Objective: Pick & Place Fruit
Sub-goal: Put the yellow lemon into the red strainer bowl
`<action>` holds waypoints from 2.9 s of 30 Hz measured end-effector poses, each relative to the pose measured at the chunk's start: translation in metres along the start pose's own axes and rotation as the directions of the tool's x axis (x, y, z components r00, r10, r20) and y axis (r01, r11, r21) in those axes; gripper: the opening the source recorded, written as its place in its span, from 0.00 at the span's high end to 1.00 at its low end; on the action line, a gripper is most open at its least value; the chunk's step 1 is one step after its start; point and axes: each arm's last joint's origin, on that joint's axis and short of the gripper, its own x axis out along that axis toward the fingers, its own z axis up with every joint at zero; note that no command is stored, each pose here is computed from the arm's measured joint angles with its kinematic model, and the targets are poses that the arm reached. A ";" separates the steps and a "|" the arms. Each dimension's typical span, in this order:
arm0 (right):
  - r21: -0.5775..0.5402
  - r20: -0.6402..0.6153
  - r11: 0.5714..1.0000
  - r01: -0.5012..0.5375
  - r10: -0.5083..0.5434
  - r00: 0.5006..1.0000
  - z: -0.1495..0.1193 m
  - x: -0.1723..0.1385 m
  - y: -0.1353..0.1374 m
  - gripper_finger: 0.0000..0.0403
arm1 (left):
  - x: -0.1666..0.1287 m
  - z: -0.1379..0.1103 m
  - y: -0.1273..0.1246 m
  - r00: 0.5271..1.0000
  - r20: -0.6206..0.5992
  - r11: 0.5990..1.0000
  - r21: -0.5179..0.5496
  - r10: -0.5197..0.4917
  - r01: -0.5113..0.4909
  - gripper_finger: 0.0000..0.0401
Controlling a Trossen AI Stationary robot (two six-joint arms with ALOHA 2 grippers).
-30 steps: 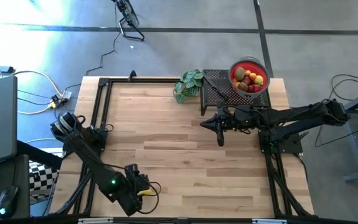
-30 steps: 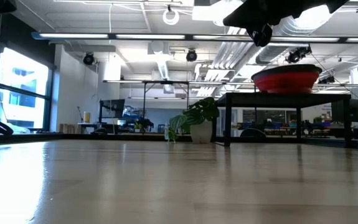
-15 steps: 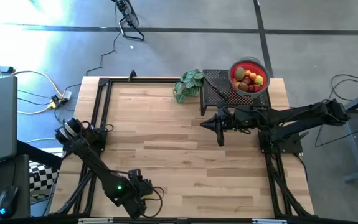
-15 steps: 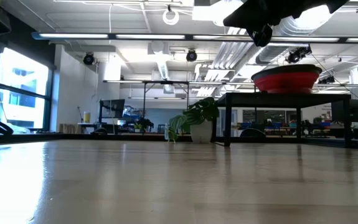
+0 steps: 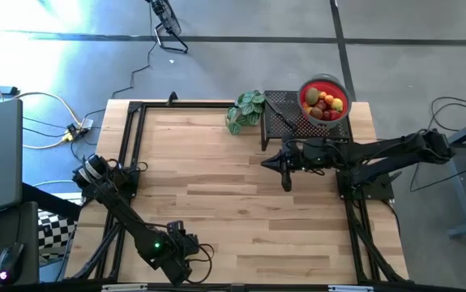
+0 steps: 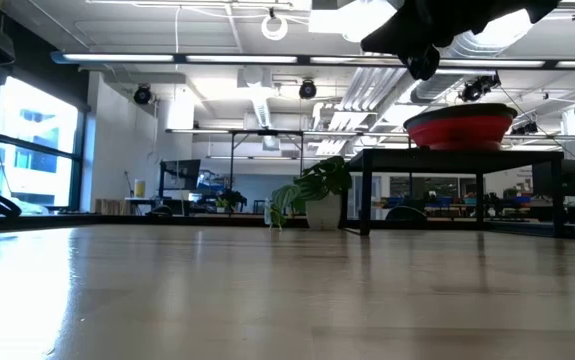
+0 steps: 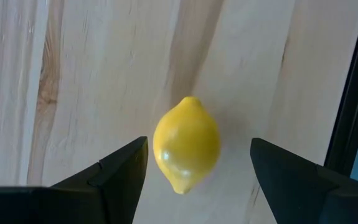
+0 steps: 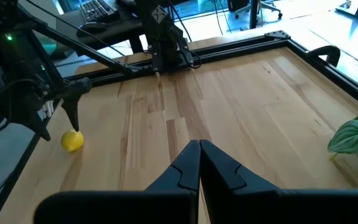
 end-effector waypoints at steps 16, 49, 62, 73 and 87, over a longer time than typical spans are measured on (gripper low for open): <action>-0.016 -0.123 0.998 0.055 -0.057 0.991 -0.029 0.044 -0.004 0.99 | 0.011 -0.007 0.005 1.000 -0.009 1.000 0.003 0.010 -0.010 0.31; -0.013 -0.107 0.999 0.042 -0.044 0.993 -0.033 0.054 -0.004 0.99 | 0.034 -0.001 0.005 0.998 -0.062 1.000 0.024 0.002 0.000 0.31; -0.013 -0.107 0.999 0.045 -0.046 0.993 -0.033 0.054 -0.004 0.99 | 0.035 -0.001 0.006 0.997 -0.074 1.000 0.029 0.002 0.001 0.31; -0.014 -0.106 0.999 0.047 -0.048 0.993 -0.033 0.054 -0.004 0.99 | 0.035 -0.001 0.006 0.998 -0.070 1.000 0.029 0.004 -0.002 0.38; -0.013 -0.107 0.999 0.042 -0.044 0.993 -0.033 0.054 -0.004 0.99 | 0.035 -0.002 0.006 0.997 -0.071 1.000 0.030 0.010 -0.008 0.45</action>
